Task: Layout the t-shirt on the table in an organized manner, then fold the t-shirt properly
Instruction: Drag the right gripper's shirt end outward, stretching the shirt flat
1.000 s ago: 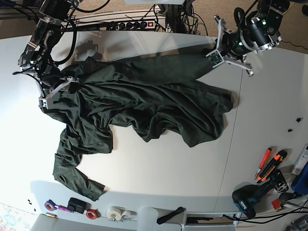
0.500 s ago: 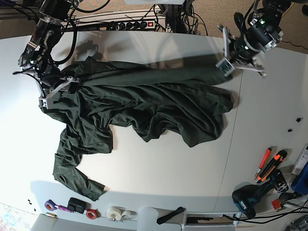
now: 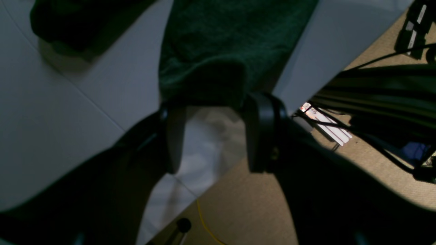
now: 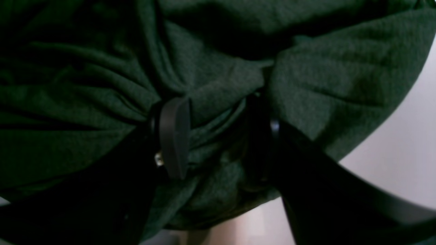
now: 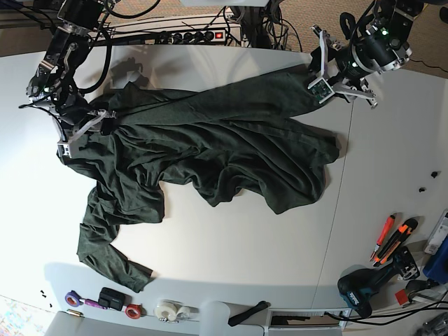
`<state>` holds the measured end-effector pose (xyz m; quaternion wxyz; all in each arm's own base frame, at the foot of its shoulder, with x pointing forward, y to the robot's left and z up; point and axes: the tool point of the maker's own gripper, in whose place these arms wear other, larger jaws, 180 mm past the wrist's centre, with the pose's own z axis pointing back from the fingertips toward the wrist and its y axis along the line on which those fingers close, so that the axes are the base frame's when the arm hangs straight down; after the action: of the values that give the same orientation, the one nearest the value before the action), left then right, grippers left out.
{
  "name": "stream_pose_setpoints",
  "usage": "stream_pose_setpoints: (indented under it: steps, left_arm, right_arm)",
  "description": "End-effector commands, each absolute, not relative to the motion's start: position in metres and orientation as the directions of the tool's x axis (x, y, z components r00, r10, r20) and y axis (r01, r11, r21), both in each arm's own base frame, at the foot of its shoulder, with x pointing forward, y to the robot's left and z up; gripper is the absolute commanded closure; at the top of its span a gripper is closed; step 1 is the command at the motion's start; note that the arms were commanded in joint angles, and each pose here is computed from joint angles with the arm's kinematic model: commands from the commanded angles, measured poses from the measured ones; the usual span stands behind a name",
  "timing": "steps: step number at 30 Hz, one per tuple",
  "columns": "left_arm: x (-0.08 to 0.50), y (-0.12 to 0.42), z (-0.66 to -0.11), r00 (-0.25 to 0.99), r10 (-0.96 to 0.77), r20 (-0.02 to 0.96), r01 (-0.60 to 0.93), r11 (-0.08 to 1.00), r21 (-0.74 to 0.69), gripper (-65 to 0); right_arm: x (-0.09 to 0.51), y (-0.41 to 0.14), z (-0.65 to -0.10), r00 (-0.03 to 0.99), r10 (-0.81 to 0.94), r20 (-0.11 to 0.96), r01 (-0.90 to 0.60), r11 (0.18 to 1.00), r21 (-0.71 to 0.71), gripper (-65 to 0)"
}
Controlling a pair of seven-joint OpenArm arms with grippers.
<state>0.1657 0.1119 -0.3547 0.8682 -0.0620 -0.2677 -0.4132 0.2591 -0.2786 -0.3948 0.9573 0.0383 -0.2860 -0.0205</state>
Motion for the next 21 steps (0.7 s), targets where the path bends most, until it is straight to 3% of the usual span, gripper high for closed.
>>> stream_pose_setpoints:
  steps: [1, 15, 21]
  left_arm:
    - [0.169, 0.111, -0.348, 0.495, -0.683, 0.538, 0.753, 0.646, 0.128, -28.8]
    - [0.171, 0.108, -0.346, 0.486, -0.676, 0.553, 0.753, 0.646, 0.128, -28.8]
    - [0.171, 0.108, -0.346, 0.486, -0.676, 0.554, 0.753, 0.646, 0.127, -28.8]
  right_arm:
    - [0.247, -0.283, -0.404, 0.870, -0.040, 0.491, 0.013, 0.998, 0.059, -28.3]
    - [0.249, -0.271, -0.381, 0.864, 0.040, 0.502, -0.072, 0.996, 0.046, -28.3]
    - [0.275, -0.271, -0.350, 0.763, 0.027, 0.645, -0.054, 0.998, 0.021, -28.4]
